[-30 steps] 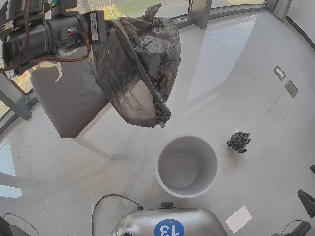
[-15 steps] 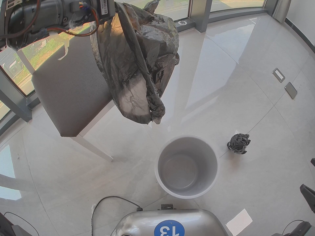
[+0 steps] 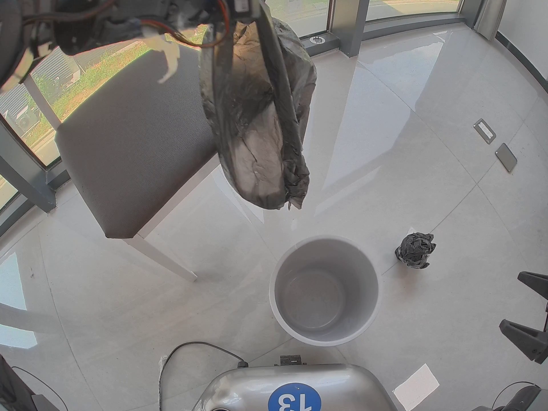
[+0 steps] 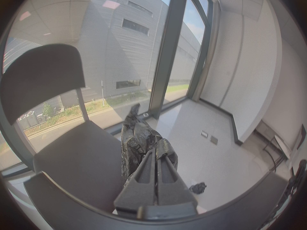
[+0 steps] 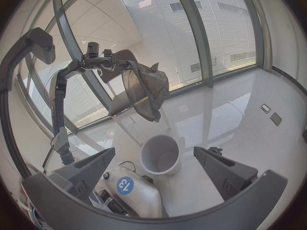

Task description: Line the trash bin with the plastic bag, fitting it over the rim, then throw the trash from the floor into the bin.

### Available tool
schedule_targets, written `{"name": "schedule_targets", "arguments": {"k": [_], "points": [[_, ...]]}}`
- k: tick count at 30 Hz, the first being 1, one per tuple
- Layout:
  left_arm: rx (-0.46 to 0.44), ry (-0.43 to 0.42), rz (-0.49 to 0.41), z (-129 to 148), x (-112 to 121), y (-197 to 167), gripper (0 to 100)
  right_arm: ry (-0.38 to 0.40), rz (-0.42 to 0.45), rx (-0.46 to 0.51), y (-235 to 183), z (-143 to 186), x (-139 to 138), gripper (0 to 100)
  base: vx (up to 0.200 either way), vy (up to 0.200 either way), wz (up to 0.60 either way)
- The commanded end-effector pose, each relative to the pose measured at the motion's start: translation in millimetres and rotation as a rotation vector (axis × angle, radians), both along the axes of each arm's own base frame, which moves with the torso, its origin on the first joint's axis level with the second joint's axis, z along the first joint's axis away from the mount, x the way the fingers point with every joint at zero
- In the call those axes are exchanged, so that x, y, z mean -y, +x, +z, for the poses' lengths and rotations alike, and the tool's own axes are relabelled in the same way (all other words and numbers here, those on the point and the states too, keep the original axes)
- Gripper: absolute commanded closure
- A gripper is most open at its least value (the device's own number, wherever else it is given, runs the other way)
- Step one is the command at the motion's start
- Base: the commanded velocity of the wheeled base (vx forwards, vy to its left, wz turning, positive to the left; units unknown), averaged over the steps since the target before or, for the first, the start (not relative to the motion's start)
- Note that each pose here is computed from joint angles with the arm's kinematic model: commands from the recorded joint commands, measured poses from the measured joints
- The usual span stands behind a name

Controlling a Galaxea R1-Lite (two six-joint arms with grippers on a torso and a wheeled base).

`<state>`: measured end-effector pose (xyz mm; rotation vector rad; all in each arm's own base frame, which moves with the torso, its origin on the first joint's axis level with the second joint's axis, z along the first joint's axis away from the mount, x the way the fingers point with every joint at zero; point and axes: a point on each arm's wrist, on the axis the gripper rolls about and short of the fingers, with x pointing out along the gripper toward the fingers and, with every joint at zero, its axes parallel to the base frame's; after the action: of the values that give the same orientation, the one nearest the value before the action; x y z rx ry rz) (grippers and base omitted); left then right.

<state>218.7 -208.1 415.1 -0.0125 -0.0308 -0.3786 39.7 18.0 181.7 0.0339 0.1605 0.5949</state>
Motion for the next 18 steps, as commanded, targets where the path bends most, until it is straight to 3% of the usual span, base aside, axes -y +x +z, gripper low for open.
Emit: {"name": "schedule_targets", "arguments": {"k": [1,4,5,9,12,14,16,18], "points": [[-0.126,0.134,-0.035,-46.9,45.6,27.1,100,-0.041,0.001,-0.083,28.5,2.5,-7.1,0,0.0,0.0,0.0],[-0.15,0.162,-0.04,-54.9,51.1,29.9,100,-0.047,0.003,-0.103,34.2,2.5,-8.6,0,0.0,0.0,0.0],[-0.208,0.226,-0.042,-73.9,61.4,37.8,100,-0.055,0.013,-0.124,41.1,3.2,-10.8,0,0.0,0.0,0.0],[-0.262,0.301,-0.002,-97.5,70.6,51.8,100,-0.062,0.02,-0.117,44.7,7.0,-12.0,0,0.0,0.0,0.0],[-0.295,0.313,0.028,-97.3,67.2,45.6,100,-0.065,0.023,-0.119,44.2,5.7,-11.9,0,0.0,0.0,0.0],[-0.344,0.282,0.015,-80.9,47.7,25.8,100,-0.081,0.032,-0.112,42.3,3.6,-11.7,0,0.0,0.0,0.0],[-0.365,0.184,-0.04,-56.6,24.6,2.5,100,-0.105,0.038,-0.095,39.1,1.7,-10.9,0,0.0,0.0,0.0],[-0.282,0.063,-0.092,-27.0,0.5,-20.4,100,-0.126,0.045,-0.085,36.6,-1.5,-10.3,0,0.0,0.0,0.0]]}}
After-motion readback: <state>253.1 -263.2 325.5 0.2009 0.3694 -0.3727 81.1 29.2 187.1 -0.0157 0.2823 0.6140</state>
